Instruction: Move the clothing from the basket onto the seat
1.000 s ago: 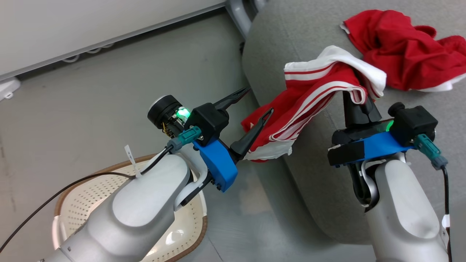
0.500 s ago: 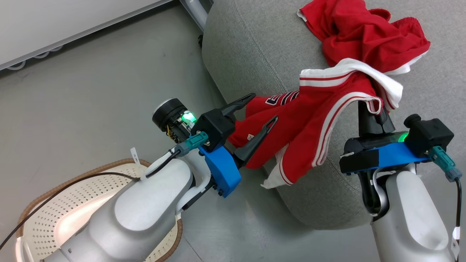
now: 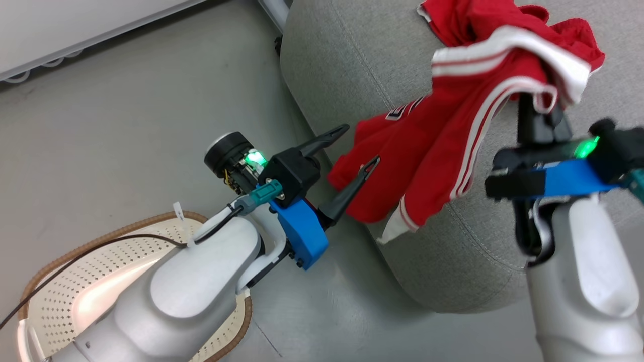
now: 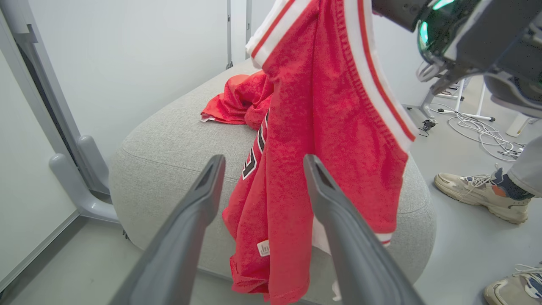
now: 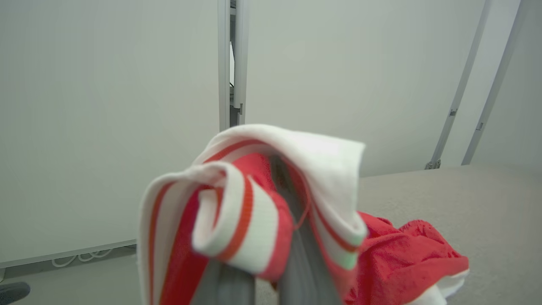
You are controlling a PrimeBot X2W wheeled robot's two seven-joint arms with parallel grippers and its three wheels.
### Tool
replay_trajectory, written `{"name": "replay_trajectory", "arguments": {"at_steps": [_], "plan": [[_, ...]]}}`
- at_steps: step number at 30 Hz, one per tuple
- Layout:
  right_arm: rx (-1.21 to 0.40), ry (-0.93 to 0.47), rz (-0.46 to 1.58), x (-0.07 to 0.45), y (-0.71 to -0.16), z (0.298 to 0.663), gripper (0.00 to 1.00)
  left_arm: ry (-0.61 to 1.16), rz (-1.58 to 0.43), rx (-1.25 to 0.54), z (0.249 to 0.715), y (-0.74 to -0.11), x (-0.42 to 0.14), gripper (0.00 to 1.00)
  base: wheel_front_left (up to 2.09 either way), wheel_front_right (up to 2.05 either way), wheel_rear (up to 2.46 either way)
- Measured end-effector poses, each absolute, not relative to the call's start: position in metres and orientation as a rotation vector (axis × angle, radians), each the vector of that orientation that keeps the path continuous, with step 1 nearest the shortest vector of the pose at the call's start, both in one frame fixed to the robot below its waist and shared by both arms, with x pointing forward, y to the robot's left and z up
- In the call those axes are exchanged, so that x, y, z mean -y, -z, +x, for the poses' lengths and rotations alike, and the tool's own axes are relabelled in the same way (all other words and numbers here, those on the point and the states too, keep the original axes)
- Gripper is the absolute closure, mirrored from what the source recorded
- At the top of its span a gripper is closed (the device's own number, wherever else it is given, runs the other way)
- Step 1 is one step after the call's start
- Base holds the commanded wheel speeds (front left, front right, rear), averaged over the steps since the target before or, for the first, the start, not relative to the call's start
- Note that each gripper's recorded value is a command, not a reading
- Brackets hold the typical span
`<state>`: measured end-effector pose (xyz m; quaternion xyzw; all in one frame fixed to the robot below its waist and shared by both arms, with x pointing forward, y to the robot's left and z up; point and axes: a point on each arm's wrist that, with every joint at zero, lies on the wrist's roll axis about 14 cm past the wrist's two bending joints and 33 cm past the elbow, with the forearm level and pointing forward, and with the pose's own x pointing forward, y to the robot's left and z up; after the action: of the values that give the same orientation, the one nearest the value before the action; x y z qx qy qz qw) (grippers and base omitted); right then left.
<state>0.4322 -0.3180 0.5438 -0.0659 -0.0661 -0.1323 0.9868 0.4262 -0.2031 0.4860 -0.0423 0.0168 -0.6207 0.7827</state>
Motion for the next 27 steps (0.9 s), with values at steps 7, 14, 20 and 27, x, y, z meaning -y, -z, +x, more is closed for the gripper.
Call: {"name": "replay_trajectory", "arguments": {"at_steps": [7,14,20,27], "plan": [[0.346,0.264,-0.267,0.333,-0.627,0.468,1.00,1.309,-0.102,-0.042,0.443,-0.475,0.196,0.00,0.00,0.00,0.00],[0.587,0.378,-0.470,0.382,-0.733,0.477,1.00,1.293,-0.116,-0.069,0.460,-0.453,0.189,0.00,0.00,0.00,0.00],[0.648,0.495,-0.616,0.428,-0.787,0.476,1.00,1.275,-0.120,-0.095,0.479,-0.425,0.181,0.00,0.00,0.00,0.00],[0.493,0.593,-0.642,0.476,-0.747,0.494,1.00,1.262,-0.130,-0.112,0.498,-0.395,0.175,0.00,0.00,0.00,0.00]]}}
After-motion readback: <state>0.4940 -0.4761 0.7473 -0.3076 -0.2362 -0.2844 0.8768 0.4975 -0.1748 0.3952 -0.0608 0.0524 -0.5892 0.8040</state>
